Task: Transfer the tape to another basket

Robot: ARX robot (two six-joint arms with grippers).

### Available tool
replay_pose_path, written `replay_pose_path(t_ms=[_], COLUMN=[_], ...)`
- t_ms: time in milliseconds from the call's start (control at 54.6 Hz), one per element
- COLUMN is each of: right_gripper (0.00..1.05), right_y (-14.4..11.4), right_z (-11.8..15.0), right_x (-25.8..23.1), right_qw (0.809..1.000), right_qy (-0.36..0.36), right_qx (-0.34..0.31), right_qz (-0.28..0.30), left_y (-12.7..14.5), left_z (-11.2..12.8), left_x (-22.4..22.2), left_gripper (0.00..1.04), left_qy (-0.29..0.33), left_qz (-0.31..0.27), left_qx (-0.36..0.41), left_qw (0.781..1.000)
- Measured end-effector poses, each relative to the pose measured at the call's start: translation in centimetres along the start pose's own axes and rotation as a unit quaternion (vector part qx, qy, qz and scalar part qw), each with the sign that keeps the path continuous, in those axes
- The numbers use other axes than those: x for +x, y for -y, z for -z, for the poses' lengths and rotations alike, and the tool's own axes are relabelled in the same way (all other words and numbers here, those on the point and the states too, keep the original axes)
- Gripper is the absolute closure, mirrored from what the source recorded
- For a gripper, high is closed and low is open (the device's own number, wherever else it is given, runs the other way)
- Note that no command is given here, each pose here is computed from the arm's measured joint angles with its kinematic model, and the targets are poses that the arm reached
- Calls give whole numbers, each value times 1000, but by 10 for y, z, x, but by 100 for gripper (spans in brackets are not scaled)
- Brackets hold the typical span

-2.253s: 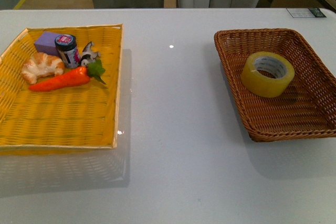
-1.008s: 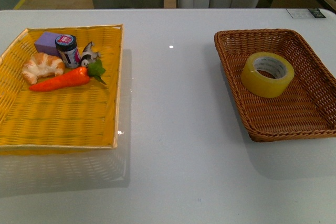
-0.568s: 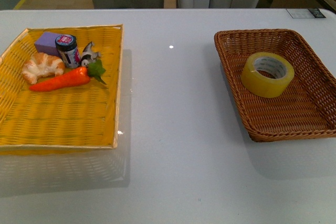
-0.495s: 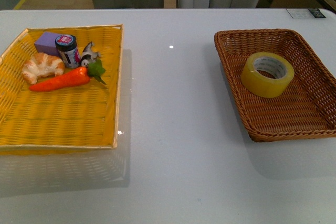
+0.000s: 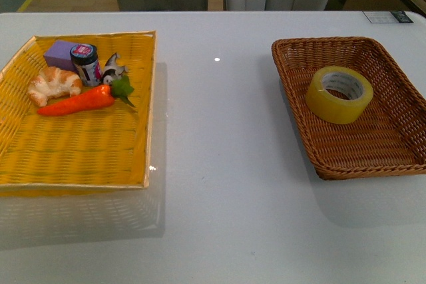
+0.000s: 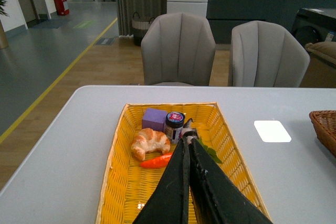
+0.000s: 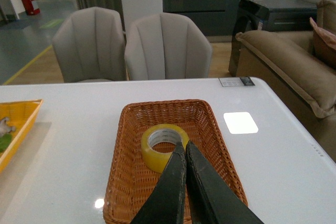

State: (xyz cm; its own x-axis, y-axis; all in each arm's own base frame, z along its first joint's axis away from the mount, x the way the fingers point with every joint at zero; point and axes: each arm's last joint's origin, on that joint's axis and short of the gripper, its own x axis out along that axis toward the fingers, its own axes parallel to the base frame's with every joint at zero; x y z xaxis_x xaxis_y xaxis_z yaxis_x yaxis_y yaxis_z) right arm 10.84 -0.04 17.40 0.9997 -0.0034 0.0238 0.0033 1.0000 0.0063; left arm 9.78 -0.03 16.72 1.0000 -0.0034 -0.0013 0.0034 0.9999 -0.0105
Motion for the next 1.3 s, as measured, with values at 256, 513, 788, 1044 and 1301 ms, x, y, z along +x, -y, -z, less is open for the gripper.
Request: replay_pose_path(t_ms=[256,513,788,1044,1301], right_gripper=[103,84,33,9,9], right_y=[0,0,0,0,0], right_z=[3,3,3,3,3], right_x=[-12,-12,-12,-12,-12], right_qw=[1000,1000,1000,1000,1000], right_qy=[-3,-3,-3,-3,-3], right_qx=[0,-1,-1,-1,-1], right_qz=[-1,-1,-1,-1,-1], left_y=[0,0,0,0,0], left_z=[0,0,0,0,0], left_x=[0,0,0,0,0], left_gripper=[103,89,37,10,9], left_qy=[0,0,0,0,0], left_qz=[0,0,0,0,0], left_qx=[0,0,0,1,1], left_qw=[1000,1000,1000,1000,1000])
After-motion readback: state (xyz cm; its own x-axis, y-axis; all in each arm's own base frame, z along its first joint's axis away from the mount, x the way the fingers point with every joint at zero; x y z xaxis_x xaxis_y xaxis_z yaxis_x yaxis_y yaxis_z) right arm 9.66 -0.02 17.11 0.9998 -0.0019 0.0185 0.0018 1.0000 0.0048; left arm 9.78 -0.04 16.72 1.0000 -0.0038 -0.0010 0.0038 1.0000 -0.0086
